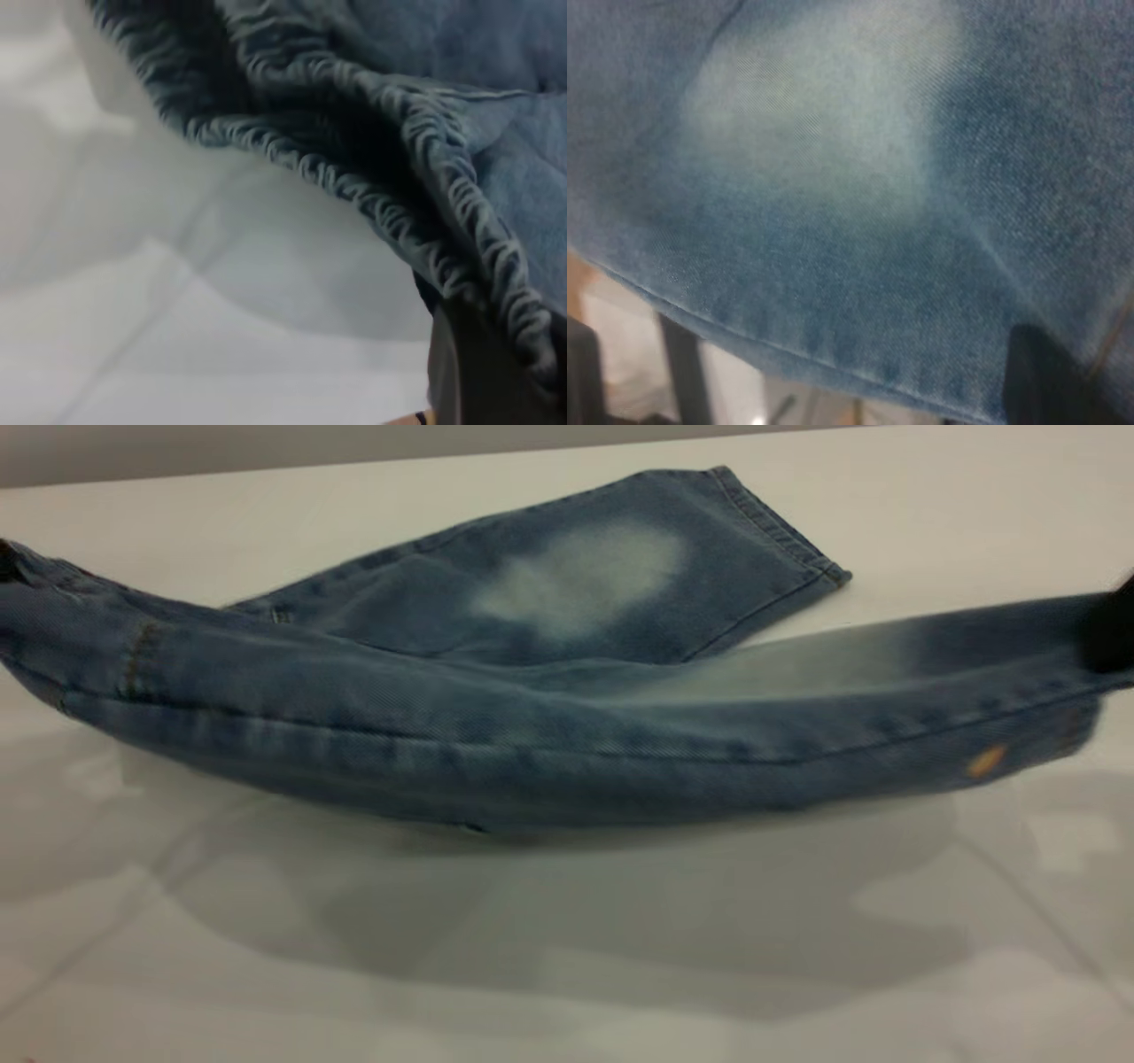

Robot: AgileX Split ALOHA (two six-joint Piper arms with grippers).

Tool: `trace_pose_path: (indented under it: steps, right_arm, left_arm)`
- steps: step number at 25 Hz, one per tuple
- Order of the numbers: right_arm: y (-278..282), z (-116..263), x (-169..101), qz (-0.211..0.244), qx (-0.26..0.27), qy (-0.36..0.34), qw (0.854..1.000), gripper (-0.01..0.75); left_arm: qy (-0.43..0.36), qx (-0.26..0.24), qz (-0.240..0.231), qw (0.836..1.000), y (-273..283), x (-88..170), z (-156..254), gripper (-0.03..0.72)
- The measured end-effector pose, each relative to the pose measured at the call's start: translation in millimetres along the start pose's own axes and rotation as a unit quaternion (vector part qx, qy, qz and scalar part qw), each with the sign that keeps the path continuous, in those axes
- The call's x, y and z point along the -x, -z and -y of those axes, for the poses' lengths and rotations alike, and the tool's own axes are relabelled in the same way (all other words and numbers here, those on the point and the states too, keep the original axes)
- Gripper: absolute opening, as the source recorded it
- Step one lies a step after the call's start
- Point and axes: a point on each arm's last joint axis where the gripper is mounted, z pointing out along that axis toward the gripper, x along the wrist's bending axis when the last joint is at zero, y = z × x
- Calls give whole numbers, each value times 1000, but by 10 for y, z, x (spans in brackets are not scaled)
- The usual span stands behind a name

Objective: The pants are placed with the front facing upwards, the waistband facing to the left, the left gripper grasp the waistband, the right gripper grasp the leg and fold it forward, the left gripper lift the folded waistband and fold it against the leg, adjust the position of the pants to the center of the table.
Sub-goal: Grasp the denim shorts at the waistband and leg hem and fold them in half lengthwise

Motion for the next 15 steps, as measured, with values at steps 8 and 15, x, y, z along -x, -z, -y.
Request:
trace_pose_path:
  steps: [8, 15]
  right_arm:
    - [273, -35, -159, 32, 64, 13, 997, 17]
    - [357, -411, -211, 33, 104, 19, 994, 17]
  left_arm:
    - [26, -29, 26, 999, -195, 74, 304, 109]
    - [69, 38, 56, 995, -188, 119, 177, 109]
